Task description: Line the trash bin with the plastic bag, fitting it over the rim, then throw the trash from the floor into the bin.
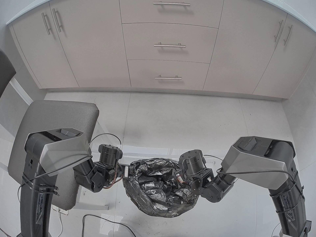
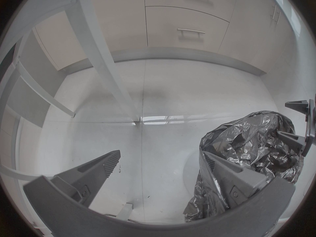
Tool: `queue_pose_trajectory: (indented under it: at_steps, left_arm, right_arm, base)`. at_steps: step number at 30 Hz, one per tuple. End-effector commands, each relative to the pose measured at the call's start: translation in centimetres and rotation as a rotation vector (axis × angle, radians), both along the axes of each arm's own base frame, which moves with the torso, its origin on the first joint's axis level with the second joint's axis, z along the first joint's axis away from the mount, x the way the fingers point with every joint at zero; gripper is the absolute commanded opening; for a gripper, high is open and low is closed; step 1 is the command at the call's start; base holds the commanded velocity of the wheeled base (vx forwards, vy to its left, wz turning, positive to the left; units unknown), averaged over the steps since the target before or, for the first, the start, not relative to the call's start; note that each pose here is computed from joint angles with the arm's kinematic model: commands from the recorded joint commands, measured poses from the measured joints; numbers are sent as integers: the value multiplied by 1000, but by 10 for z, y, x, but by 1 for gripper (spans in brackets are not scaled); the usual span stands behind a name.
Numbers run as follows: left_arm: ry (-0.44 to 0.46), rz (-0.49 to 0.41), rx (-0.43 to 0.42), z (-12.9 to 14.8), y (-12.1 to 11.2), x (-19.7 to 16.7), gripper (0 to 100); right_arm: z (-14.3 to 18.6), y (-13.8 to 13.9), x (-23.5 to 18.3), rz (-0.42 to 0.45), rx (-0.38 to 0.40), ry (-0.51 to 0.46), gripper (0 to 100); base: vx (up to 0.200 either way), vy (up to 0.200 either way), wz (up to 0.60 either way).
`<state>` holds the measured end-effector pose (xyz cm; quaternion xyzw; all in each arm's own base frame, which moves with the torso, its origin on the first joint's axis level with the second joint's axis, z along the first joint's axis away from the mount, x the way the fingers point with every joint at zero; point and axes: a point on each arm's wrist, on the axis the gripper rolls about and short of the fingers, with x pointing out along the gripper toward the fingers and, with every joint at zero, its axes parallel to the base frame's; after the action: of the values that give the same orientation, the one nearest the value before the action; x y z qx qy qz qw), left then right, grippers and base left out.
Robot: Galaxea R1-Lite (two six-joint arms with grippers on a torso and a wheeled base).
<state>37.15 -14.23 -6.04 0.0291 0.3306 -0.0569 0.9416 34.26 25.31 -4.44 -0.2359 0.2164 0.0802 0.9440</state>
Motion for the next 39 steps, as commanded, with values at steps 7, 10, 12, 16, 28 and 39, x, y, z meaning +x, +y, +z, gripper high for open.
queue_pose_trajectory:
  at_steps: [7, 10, 12, 16, 28, 39]
  left_arm:
    - [-6, 26, -28, 6, 2, 2, 100]
    - [-15, 34, -60, 26, 0, -1, 100]
    - [-2, 34, -62, 27, -1, -2, 100]
    - [7, 37, -62, 22, -1, -1, 100]
    - [3, 37, -66, 23, -1, -1, 100]
    - [2, 35, -74, 24, -4, -3, 100]
  right_arm:
    - [1, 0, 0, 2, 2, -1, 100]
    - [3, 0, -2, 31, 12, 15, 100]
    - [0, 0, -1, 35, 8, 24, 100]
    - [-9, -2, 4, 27, -11, 45, 100]
    - [-20, -4, 26, -45, -35, 11, 100]
    - [-12, -1, 29, -117, -59, -45, 100]
  base:
    - [0, 0, 0]
    - [0, 0, 0]
    - [0, 0, 0]
    - [0, 0, 0]
    - [0, 0, 0]
    - [0, 0, 0]
